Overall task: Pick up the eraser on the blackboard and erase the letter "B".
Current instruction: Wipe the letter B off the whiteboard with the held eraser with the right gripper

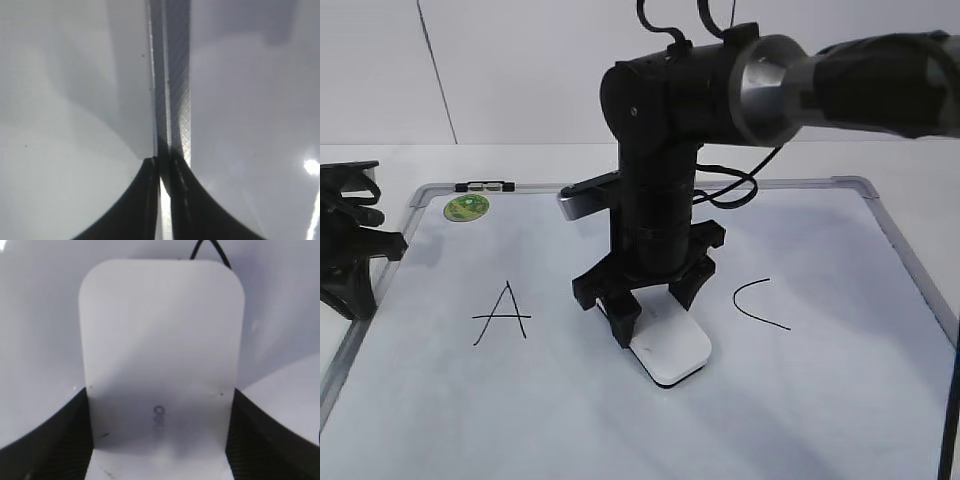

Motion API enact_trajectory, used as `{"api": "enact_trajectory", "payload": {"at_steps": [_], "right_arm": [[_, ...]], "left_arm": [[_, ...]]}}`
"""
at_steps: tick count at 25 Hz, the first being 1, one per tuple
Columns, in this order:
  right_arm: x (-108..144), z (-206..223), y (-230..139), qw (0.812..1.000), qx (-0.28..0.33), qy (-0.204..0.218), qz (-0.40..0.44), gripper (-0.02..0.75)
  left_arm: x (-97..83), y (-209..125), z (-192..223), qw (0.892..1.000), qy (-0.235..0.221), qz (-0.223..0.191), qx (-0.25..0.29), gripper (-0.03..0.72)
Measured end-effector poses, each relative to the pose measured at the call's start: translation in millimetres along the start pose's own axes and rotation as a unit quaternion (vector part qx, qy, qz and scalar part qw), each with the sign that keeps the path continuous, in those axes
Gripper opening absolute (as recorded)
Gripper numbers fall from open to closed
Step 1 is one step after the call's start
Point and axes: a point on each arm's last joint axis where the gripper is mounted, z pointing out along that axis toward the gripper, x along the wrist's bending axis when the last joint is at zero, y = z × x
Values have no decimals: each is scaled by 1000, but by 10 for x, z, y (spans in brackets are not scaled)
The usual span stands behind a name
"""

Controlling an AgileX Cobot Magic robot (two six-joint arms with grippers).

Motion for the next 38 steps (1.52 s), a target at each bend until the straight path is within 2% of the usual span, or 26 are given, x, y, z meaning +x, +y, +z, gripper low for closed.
{"api": "enact_trajectory", "payload": {"at_steps": [27, 33, 38], "right_arm": [[4, 26, 112, 1000, 27, -5, 1, 524], [10, -3, 224, 1000, 9, -8, 3, 523], [-90, -6, 252, 1000, 4, 0, 18, 523]], "left_arm": [[3, -2, 0, 1000, 1, 1, 1, 31], [3, -3, 0, 1000, 1, 1, 2, 31], [3, -3, 0, 1000, 1, 1, 2, 31]]}}
